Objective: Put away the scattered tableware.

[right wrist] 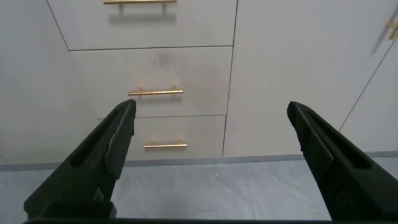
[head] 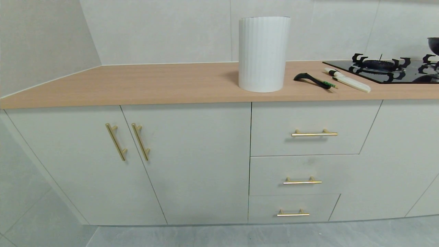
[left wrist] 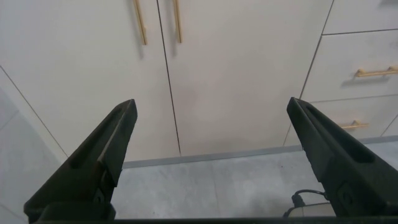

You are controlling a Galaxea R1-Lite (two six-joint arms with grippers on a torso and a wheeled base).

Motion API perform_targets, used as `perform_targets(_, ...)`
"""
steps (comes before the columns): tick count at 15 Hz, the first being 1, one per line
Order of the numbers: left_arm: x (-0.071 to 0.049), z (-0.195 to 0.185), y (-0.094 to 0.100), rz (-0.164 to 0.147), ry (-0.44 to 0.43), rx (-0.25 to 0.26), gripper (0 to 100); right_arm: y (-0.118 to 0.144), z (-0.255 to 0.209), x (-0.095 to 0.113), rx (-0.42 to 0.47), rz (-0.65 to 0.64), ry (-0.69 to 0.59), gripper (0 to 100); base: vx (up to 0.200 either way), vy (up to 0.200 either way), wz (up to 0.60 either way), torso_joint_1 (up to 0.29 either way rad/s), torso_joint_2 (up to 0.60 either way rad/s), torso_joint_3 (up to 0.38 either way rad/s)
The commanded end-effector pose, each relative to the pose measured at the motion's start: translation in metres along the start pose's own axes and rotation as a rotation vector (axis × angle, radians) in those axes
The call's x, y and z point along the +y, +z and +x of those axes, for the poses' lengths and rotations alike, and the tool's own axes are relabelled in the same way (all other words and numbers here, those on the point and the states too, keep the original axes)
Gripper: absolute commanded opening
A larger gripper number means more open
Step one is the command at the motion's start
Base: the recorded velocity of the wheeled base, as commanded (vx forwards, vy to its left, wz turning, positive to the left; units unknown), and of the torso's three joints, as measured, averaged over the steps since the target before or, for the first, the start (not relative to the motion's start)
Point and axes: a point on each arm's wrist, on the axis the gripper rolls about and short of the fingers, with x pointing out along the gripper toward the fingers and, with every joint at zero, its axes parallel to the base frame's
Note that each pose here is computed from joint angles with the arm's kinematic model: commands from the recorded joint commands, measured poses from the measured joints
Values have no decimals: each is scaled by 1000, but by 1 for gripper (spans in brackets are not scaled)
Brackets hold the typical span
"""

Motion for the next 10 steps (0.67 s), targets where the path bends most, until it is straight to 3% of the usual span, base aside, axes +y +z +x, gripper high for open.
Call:
perform_targets(1,0,0,0,0,0,1,100,0,0,0,0,0,1,100,0,0,0,0,0,0)
perform_targets(3,0,0,0,0,0,1,100,8,-2,0,-36,1,23,100,0,0,0,0,0,0)
perform_targets(4,0,0,0,0,0,1,100,30,-8,1,-101,29,70,100,0,0,0,0,0,0)
perform_targets(5,0,0,0,0,0,1,100,41,-7,1,-93,75,114,100,0,0,0,0,0,0)
perform_targets(10,0,0,0,0,0,1,100,52,43,6,295,61,231,100,0,0,0,0,0,0)
